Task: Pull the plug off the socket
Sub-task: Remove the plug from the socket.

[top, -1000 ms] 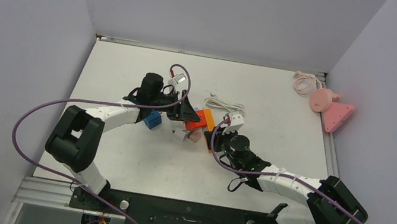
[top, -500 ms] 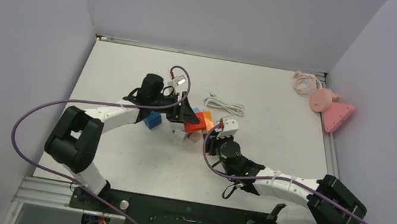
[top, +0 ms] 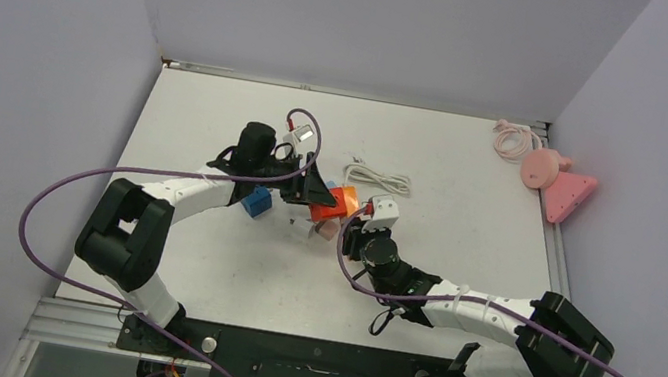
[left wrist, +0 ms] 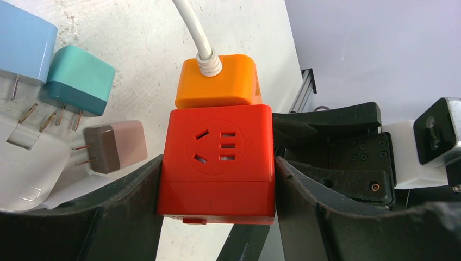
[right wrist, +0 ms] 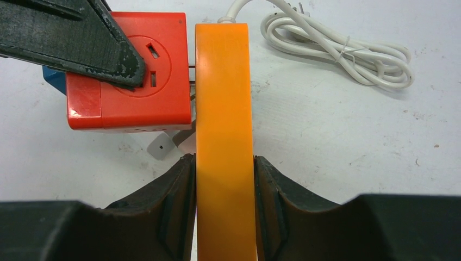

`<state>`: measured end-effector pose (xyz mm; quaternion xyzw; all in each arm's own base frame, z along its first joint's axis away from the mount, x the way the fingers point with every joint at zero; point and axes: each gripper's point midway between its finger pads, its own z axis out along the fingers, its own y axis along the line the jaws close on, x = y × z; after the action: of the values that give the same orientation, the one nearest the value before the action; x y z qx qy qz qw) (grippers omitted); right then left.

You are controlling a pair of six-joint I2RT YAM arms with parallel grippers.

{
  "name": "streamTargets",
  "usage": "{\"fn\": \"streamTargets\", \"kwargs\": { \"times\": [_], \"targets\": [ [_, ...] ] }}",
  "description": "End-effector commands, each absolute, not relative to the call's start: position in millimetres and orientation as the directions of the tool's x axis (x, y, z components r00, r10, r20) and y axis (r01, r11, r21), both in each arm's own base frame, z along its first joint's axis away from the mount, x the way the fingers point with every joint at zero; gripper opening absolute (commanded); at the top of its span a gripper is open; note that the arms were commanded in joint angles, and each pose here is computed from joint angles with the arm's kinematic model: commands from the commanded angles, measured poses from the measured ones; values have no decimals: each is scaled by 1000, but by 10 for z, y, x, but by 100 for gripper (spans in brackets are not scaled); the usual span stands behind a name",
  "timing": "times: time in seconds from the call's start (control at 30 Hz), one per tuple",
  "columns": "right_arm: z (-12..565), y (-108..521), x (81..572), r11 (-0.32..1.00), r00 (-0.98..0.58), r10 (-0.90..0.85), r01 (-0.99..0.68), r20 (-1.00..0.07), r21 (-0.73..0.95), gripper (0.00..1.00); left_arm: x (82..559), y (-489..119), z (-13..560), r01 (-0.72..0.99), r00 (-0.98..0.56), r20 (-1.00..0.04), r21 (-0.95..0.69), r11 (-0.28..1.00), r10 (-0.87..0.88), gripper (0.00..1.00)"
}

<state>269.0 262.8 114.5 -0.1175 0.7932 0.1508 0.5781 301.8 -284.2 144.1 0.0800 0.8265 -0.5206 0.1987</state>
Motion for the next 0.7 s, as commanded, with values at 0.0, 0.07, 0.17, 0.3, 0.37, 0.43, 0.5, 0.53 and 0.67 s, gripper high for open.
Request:
{"fn": "streamTargets", "kwargs": {
  "times": [0.0, 0.07, 0.17, 0.3, 0.37, 0.43, 0.5, 0.53, 0.67],
  "targets": [
    [1482, 2425, 2944, 975, -207, 51, -204, -977, 94, 5, 3228, -2756, 1549, 377, -862, -492, -783, 495, -122, 0],
    [1495, 2447, 2940, 963, -208, 67, -241, -976, 118, 5, 3201, -2779, 1626, 407, -855, -507, -784, 470, -106, 0],
    [1542, 2481, 2947, 927, -211, 122, -324, -970, 188, 5, 3152, -2796, 1702, 448, -850, -524, -777, 443, -60, 0],
    [1610, 2485, 2946, 876, -218, 179, -409, -959, 256, 5, 3104, -2797, 1765, 491, -836, -549, -760, 426, -18, 0],
    [1631, 2465, 2946, 871, -212, 187, -416, -959, 262, 5, 3093, -2799, 1786, 502, -830, -557, -757, 418, -10, 0],
    [1632, 2456, 2948, 872, -211, 188, -415, -959, 262, 5, 3083, -2799, 1790, 506, -830, -558, -757, 415, -7, 0],
    [1622, 2440, 2956, 876, -210, 185, -407, -960, 258, 5, 3079, -2797, 1778, 501, -832, -555, -758, 417, -8, 0],
    [1618, 2426, 2966, 882, -209, 182, -396, -961, 254, 5, 3090, -2794, 1772, 497, -832, -554, -758, 422, -15, 0],
    [1575, 2356, 2993, 910, -211, 178, -337, -961, 243, 5, 3134, -2774, 1713, 459, -842, -537, -764, 452, -53, 0]
  ]
}}
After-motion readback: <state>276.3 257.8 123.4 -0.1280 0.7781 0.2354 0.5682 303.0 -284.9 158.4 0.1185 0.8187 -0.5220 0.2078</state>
